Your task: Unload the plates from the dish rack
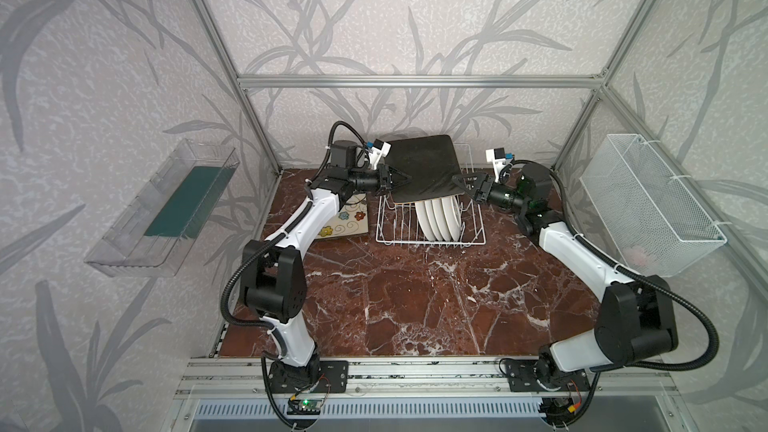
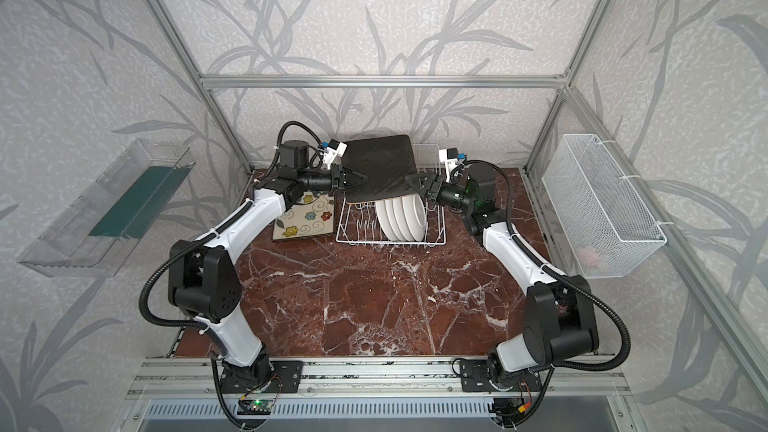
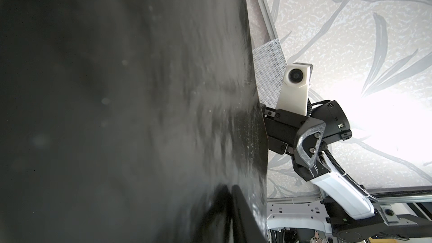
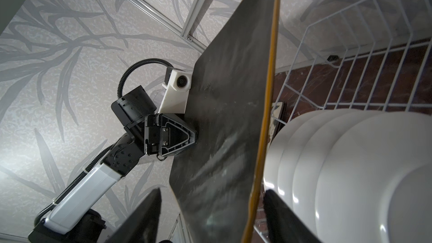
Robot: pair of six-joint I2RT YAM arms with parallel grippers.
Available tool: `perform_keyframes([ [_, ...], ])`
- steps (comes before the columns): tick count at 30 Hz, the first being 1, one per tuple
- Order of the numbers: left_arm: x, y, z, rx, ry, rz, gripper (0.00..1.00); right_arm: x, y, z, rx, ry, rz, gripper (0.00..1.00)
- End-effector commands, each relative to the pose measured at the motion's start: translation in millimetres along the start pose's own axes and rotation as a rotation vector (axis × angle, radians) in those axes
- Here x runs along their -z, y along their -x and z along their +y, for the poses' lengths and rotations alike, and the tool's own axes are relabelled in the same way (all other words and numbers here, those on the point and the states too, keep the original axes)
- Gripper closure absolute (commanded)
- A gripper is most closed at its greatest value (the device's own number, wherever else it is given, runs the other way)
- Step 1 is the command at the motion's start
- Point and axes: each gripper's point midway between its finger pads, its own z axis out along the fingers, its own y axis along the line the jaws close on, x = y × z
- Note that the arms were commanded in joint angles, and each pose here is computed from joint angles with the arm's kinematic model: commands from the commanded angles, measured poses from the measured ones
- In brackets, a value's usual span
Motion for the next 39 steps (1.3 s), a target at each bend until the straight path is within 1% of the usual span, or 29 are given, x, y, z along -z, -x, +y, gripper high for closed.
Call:
perform_keyframes([
  [1, 33.2, 24.7, -68.3, -0.221, -0.089, -0.087, 1.0, 10.4, 7.9, 22.4, 0.105, -0.012, -0.02, 0.01],
  [3, 44.0, 24.4, -68.4, -0.234, -0.061, -0.092, 1.0, 13.5, 6.5, 25.2, 0.135, -0.025, -0.013, 0.01],
  [7, 65.7, 18.8, -58.0, -0.24, 0.033, -0.063, 1.0, 19.2, 1.3, 30.7, 0.201, -0.044, 0.021, 0.01],
  [10, 84.0, 13.0, -48.0, -0.258, 0.151, -0.036, 1.0, 23.9, -6.0, 30.4, 0.247, -0.072, 0.06, 0.01],
  [15, 111.2, 8.5, -38.2, -0.293, 0.302, 0.01, 1.0, 31.0, -14.1, 33.6, 0.284, -0.09, 0.091, 0.01],
  [21, 135.2, 12.6, -15.6, -0.295, 0.455, -0.001, 1.0, 35.7, -27.3, 51.4, 0.442, -0.098, 0.115, 0.01],
  [25, 143.8, 8.7, 7.1, -0.29, 0.57, 0.039, 1.0, 37.8, -33.2, 61.5, 0.538, -0.114, 0.129, 0.01],
  [29, 153.9, 4.8, 22.3, -0.295, 0.665, 0.067, 1.0, 36.6, -41.2, 68.0, 0.623, -0.132, 0.15, 0.01],
  [34, 176.4, 6.7, 41.0, -0.288, 0.796, 0.051, 1.0, 33.2, -48.0, 67.6, 0.655, -0.148, 0.168, 0.01],
  [39, 192.4, 7.1, 57.0, -0.285, 0.864, 0.063, 1.0, 31.3, -48.9, 63.4, 0.652, -0.163, 0.177, 0.01],
])
